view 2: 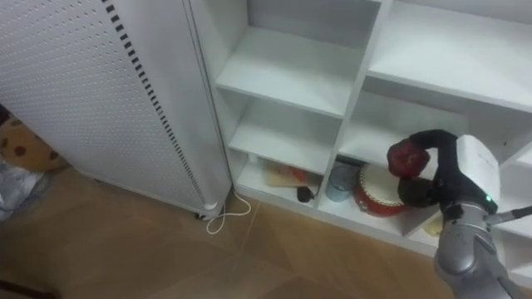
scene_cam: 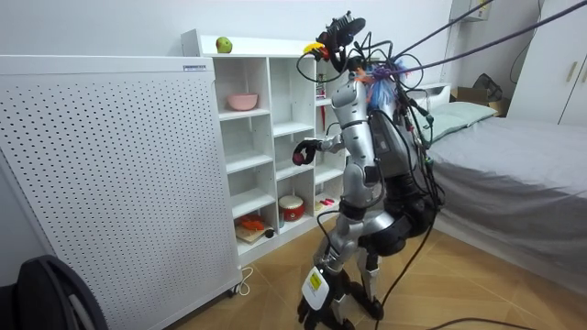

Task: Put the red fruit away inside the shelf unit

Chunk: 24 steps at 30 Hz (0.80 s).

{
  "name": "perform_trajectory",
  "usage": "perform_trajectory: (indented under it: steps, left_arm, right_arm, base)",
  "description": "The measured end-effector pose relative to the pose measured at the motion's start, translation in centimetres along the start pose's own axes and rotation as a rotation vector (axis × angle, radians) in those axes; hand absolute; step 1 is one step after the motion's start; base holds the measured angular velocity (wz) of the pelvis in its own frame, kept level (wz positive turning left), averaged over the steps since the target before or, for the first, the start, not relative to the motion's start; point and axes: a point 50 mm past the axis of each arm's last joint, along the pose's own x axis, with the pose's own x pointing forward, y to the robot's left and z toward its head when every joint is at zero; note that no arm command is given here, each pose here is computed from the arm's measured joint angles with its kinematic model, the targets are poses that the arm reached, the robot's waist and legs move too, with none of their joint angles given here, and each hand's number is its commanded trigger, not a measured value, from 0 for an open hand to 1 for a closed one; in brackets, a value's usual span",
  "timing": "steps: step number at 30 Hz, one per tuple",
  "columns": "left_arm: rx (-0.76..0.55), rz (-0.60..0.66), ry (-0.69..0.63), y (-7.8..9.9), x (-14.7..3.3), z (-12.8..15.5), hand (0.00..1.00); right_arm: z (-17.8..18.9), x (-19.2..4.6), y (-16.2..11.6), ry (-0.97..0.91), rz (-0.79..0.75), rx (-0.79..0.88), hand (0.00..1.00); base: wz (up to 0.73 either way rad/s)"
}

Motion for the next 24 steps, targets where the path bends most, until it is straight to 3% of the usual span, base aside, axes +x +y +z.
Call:
perform_trajectory:
  steps: [10, 24]
  left_arm:
    - [0.025, 0.039, 0.010, 1.4, 0.1, 0.2, 0.00]
    - [0.033, 0.070, 0.011, 3.2, 0.2, 0.1, 0.00]
  right_arm:
    - [1.2, 2.2, -3.0, 0.046, -0.199, -0.029, 1.00]
    - [1.8, 3.0, -4.1, 0.067, -0.261, -0.082, 1.00]
  base:
    - [0.07]
    - [0.00]
